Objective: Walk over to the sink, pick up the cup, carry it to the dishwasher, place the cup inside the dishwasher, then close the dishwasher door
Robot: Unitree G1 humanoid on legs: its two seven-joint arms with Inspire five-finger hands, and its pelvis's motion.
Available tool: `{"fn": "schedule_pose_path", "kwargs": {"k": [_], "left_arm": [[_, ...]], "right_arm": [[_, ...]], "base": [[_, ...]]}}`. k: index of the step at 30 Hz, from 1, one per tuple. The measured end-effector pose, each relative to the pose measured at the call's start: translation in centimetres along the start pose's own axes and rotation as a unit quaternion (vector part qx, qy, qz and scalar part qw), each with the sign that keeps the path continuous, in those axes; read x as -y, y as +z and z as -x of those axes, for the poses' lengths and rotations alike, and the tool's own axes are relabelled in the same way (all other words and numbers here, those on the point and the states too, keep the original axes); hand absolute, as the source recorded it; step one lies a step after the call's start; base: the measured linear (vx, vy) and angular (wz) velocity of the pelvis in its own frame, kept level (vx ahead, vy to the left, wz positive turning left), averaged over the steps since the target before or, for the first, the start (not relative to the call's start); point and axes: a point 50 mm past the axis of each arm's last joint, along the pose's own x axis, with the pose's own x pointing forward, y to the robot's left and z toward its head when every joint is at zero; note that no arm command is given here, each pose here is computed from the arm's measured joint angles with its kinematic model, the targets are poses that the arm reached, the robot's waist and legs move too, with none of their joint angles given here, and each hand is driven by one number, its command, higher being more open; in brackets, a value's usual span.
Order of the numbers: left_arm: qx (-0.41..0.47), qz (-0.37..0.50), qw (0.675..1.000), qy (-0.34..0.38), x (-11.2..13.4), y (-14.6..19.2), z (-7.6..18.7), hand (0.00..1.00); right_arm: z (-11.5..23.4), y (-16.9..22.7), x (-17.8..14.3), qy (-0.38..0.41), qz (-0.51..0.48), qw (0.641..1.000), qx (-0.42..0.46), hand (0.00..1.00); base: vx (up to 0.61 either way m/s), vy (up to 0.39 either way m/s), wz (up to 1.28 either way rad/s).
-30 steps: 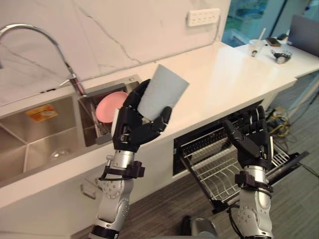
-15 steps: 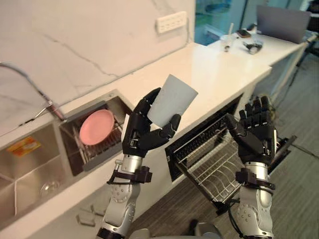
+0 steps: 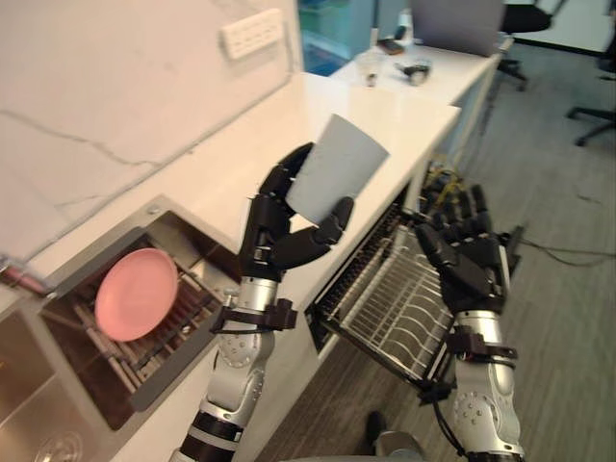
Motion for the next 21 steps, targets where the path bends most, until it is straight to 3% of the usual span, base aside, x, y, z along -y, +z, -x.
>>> {"fn": "schedule_pose_path", "kwargs": {"k": [4,10,21], "left_arm": [[-0.01,-0.011,1.0,0.019,-0.5,-0.6,0.0,0.0],[-0.038,-0.01,0.999,-0.032,1.2,-2.4,0.5,0.0],[0.015,-0.032,0.997,-0.067,2.3,-1.3,0.4,0.0]], "right_arm": [[0.0,-2.2,-1.3,0.064,-0.1,0.991,-0.054,1.0],[0.2,-3.0,-2.1,0.099,-0.193,0.972,-0.095,1.0],[0.4,-4.5,-3.7,0.11,-0.257,0.95,-0.139,1.0]], "base": [[0.0,-0.08,-0.35],[-0.04,-0.105,0.15],[-0.04,0.021,0.0]]}}
